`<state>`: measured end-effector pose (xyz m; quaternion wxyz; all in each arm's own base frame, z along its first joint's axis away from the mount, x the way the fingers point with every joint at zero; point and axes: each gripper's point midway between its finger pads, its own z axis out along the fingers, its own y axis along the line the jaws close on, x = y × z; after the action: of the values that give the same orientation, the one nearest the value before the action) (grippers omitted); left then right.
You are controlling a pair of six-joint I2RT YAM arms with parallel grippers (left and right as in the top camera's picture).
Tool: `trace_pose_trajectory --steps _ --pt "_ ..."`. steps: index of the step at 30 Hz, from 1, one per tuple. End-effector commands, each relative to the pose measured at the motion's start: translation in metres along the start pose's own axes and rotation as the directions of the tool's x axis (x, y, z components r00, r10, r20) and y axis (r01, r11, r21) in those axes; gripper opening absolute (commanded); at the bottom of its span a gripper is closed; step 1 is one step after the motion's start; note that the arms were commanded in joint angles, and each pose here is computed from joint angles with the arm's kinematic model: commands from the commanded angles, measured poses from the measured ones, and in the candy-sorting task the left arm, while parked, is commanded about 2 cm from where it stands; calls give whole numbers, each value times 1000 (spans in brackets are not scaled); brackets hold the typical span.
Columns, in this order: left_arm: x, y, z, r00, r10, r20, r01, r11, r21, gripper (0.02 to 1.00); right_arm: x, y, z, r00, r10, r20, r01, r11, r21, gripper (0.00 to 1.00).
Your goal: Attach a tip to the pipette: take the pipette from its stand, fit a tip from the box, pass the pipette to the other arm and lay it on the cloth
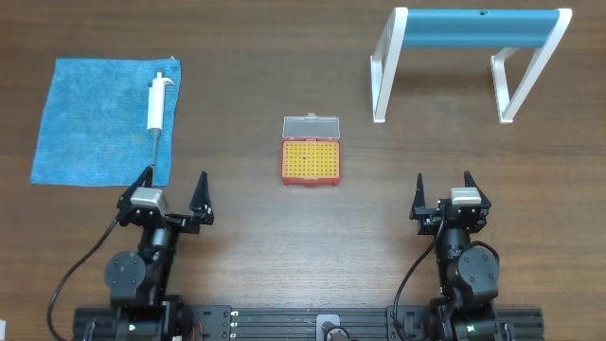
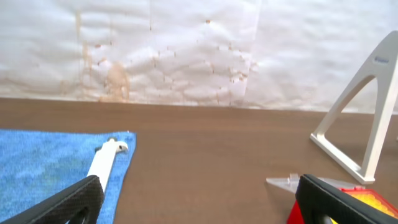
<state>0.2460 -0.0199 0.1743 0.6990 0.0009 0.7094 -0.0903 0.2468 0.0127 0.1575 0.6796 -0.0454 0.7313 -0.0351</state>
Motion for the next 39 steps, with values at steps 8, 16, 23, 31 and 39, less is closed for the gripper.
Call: trace_pose_trajectory --steps 8,16,23,31,39 --pt "17 1 -1 998 26 -61 -27 999 -20 998 2 -3 0 1000 12 -5 -12 1000 16 814" --pt "17 -2 -1 998 26 -62 -27 1000 -8 998 2 -3 0 1000 12 -5 -12 1000 17 814" --pt "17 -2 -1 998 26 -62 -27 1000 -8 998 2 -3 0 1000 12 -5 -12 1000 16 814" --pt "17 -2 -1 998 26 -62 -27 1000 -8 996 2 -6 0 1000 11 -6 -11 999 34 814" --pt "17 -2 -1 998 26 -62 -27 1000 -8 998 3 -16 -1 984 178 3 -178 983 33 814"
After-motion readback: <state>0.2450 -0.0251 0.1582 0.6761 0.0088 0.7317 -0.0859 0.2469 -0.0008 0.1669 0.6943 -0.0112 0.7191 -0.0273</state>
